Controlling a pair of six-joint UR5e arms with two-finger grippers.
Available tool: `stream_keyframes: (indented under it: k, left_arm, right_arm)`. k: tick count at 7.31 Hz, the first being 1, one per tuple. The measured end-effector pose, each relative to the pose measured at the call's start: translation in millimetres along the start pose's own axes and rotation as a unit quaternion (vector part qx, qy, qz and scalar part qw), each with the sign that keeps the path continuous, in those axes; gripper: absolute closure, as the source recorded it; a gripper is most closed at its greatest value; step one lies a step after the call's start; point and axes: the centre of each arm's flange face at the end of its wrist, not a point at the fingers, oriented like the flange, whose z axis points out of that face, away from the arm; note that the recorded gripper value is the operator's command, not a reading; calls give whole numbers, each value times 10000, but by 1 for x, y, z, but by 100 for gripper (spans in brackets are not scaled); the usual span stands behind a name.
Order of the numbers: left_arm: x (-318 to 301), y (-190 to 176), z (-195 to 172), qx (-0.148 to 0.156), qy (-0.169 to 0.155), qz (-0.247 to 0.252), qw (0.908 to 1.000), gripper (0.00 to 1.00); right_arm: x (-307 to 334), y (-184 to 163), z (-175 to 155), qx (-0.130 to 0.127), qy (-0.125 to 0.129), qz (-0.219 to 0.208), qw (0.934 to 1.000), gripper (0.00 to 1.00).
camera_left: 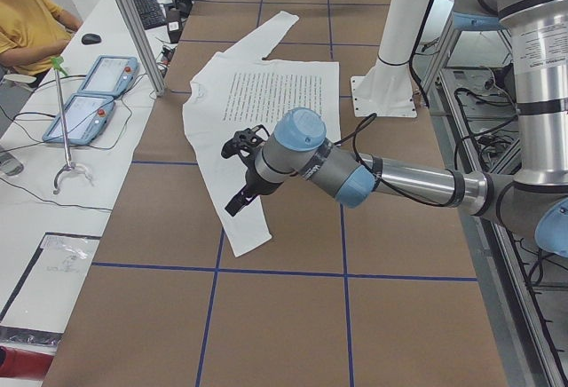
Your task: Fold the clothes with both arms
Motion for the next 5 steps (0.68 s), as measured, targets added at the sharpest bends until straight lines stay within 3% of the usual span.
stream_keyframes:
  k: [3, 5]
  left_arm:
    - [-1, 6, 3, -66, 19, -40, 10000, 0]
    - [-1, 7, 3, -70, 19, -42, 10000, 0]
  right_arm:
    - [-41, 13, 90, 317, 190, 280, 9989, 3]
    - [-65, 21, 144, 276, 72, 314, 9991, 13]
